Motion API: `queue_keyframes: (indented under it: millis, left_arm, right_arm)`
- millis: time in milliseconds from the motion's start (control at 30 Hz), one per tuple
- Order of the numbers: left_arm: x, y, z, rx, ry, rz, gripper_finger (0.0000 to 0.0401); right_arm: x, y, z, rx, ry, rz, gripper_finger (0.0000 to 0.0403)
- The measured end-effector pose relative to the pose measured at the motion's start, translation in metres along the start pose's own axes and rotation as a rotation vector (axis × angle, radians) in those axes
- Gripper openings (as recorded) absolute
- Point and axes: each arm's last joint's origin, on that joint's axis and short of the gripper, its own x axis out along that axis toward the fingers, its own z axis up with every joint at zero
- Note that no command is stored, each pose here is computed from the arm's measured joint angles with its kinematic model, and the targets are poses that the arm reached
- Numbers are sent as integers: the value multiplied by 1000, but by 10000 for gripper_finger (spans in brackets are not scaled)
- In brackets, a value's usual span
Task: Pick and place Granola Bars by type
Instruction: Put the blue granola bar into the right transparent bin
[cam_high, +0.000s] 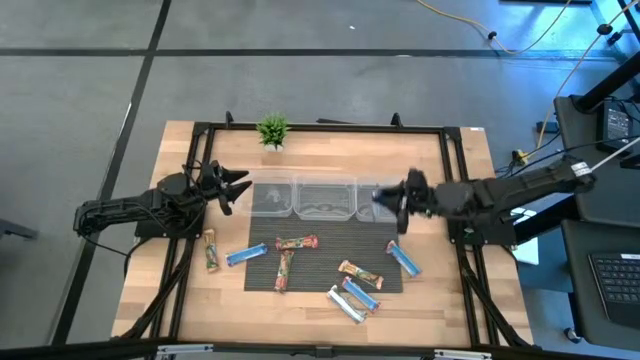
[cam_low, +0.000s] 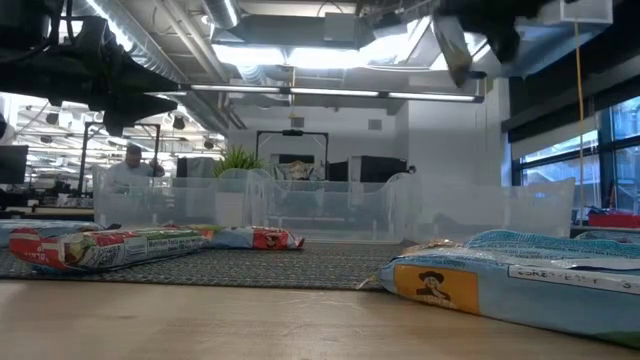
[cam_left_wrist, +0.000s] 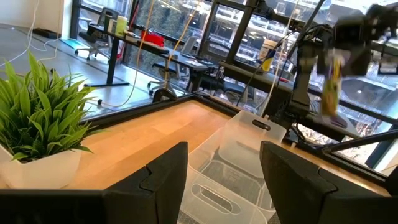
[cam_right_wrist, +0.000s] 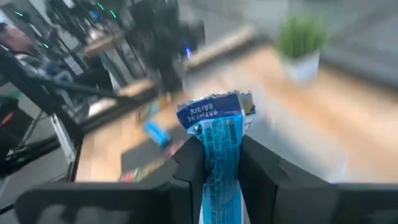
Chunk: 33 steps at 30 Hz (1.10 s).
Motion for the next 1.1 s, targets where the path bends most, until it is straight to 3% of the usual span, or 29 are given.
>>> queue_keyframes:
  millis: [167, 300, 433, 667, 900, 1100]
  left_arm:
    - [0, 0, 0, 0, -4, 4, 194]
    - [0, 1, 0, 0, -12, 29, 194]
    - [0, 2, 1, 0, -21, 54, 194]
    - [0, 2, 1, 0, -28, 72, 194]
    - [0, 2, 1, -1, -28, 72, 194]
    - [0, 2, 1, -10, -28, 71, 194]
  right_arm:
    - [-4, -11, 49, -152, 25, -79, 87]
    - [-11, -22, 81, -198, 218, -239, 87]
    - [-7, -33, 90, -220, 441, -348, 87]
    - [44, -45, 62, -248, 722, -380, 87]
    - [102, -53, 19, -343, 963, -413, 87]
    - [134, -63, -17, -371, 1127, -454, 87]
